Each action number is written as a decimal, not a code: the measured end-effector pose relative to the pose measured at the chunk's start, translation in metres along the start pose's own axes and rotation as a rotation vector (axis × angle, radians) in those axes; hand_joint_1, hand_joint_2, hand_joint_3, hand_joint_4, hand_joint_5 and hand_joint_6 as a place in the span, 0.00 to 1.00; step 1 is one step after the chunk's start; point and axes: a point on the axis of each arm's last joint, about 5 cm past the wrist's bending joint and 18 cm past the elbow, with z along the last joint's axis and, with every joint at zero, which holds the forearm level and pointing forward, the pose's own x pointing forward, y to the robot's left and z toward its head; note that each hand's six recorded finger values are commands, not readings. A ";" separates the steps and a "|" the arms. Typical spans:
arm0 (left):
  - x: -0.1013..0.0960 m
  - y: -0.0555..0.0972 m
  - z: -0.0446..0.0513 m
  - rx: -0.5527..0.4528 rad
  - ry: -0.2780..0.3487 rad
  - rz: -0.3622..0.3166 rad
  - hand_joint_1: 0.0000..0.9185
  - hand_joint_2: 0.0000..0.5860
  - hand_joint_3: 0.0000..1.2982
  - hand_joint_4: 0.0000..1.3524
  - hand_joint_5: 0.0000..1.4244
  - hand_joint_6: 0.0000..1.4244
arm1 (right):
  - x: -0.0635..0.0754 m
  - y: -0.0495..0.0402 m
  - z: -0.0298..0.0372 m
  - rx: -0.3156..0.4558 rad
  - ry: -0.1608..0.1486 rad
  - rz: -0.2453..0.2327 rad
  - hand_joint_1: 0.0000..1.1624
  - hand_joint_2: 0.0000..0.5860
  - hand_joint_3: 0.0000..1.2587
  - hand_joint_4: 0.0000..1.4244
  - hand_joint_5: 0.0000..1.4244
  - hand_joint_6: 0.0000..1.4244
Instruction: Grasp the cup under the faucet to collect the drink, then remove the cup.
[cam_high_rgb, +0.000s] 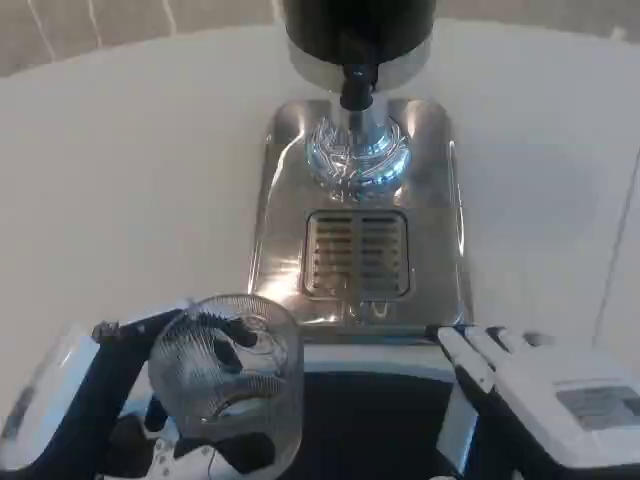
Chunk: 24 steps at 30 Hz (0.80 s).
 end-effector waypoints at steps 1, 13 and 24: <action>0.001 0.000 0.0009 0.001 -0.005 0.001 0.60 0.04 0.76 0.86 0.92 0.37 | 0.000 -0.0001 -0.0005 0.004 -0.001 -0.001 0.37 0.79 0.00 0.00 0.00 0.00; 0.001 0.000 0.0015 0.002 0.002 0.002 0.60 0.04 0.76 0.86 0.92 0.37 | 0.000 -0.0013 -0.0005 0.005 -0.008 0.002 0.37 0.79 0.00 0.00 0.00 0.00; 0.000 -0.002 0.0013 0.003 0.016 0.003 0.60 0.03 0.76 0.86 0.92 0.37 | 0.000 -0.0013 -0.0007 0.005 -0.007 0.003 0.37 0.79 0.00 0.00 0.00 0.00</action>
